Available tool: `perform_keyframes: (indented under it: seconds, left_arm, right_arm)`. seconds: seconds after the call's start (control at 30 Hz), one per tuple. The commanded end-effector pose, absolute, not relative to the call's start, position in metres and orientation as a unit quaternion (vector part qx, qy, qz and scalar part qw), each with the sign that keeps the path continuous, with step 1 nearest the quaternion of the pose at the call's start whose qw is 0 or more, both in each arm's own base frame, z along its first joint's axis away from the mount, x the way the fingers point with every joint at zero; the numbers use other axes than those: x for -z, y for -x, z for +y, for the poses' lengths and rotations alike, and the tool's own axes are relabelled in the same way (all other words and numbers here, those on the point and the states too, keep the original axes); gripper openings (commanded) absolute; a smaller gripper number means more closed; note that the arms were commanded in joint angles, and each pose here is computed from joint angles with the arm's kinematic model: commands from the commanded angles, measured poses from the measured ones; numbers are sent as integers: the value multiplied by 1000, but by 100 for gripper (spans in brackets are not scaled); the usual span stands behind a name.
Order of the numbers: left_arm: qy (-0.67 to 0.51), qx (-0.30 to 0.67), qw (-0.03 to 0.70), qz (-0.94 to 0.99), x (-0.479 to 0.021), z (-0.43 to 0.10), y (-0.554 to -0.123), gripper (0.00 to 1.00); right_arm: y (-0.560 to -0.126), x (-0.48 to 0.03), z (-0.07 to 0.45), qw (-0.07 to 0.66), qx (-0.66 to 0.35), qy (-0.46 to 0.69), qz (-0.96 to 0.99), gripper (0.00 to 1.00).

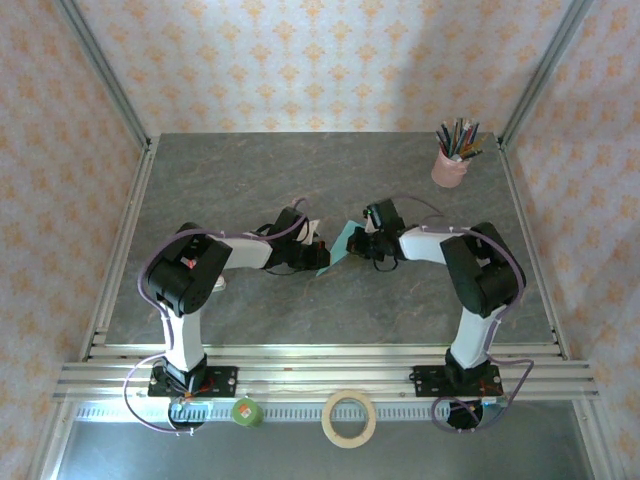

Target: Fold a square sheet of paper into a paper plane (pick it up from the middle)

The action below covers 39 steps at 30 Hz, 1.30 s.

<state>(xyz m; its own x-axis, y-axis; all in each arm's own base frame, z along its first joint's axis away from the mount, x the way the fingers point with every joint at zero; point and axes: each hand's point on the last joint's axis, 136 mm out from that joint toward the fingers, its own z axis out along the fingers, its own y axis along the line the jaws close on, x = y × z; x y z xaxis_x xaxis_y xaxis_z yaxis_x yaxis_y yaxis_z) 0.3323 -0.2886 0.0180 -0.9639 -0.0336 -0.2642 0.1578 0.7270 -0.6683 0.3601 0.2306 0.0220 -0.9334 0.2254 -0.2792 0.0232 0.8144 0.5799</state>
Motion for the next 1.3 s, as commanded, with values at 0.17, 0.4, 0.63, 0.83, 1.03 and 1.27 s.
perform_keyframes:
  seconds: [0.17, 0.4, 0.63, 0.83, 1.03, 1.27]
  left_arm:
    - [-29, 324, 117, 938, -13, -275, -324, 1]
    - [-39, 389, 156, 907, -54, -307, -352, 8]
    - [-27, 364, 133, 922, -22, -307, -355, 8]
    - [-15, 328, 113, 938, -1, -294, -346, 6]
    - [-10, 307, 94, 947, 16, -279, -327, 5]
    - [-6, 298, 87, 951, 24, -271, -317, 4]
  right_arm:
    - [-362, 2, 205, 159, -246, -90, 952, 3]
    - [-347, 1, 221, 151, -265, -77, 949, 3]
    - [-349, -1, 223, 155, -269, -77, 947, 3]
    - [-355, -3, 218, 164, -262, -81, 947, 3]
    - [-378, -5, 188, 192, -250, -131, 940, 4]
    - [-408, -6, 140, 227, -222, -208, 925, 5]
